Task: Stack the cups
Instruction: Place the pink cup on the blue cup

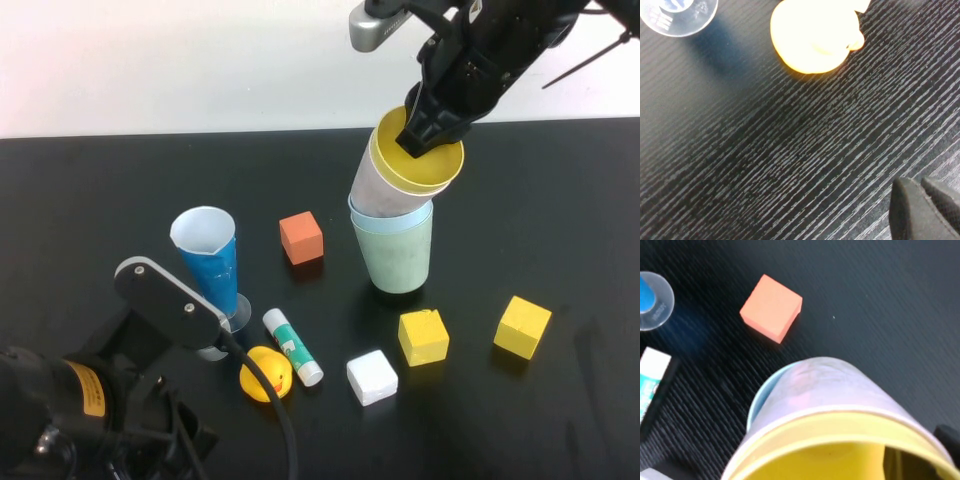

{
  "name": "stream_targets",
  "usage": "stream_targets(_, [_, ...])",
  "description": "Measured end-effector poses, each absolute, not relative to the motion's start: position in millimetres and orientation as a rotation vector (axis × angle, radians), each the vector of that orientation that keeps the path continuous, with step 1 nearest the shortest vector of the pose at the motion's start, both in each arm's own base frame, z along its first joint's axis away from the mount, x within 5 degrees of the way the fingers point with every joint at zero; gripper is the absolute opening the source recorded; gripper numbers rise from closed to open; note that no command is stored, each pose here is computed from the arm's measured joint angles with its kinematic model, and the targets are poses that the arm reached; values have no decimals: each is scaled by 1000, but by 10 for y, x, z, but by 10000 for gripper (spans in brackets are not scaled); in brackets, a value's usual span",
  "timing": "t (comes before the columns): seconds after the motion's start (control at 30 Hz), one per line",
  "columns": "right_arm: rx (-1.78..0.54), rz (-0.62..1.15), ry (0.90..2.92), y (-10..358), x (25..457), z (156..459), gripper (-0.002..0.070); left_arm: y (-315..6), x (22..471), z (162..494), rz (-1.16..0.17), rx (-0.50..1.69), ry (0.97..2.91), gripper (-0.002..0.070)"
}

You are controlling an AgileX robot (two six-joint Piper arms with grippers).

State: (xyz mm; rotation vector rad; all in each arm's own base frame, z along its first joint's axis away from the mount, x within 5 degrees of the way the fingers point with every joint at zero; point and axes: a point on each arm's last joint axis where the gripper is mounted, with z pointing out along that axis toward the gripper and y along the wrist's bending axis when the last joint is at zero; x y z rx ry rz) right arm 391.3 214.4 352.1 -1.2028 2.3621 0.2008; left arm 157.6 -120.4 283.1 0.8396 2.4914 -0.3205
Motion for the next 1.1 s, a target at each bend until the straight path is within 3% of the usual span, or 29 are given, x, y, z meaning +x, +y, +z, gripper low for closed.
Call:
stream_targets(0.33, [-1183,202,2325,2104,3832,3702,113,-1202,1573,2829,-319,842,2495,1])
stream_targets(1.1, [-1192,211,2374,2022,3666,3677,113,-1196,1555,2819,-324,836,2523,1])
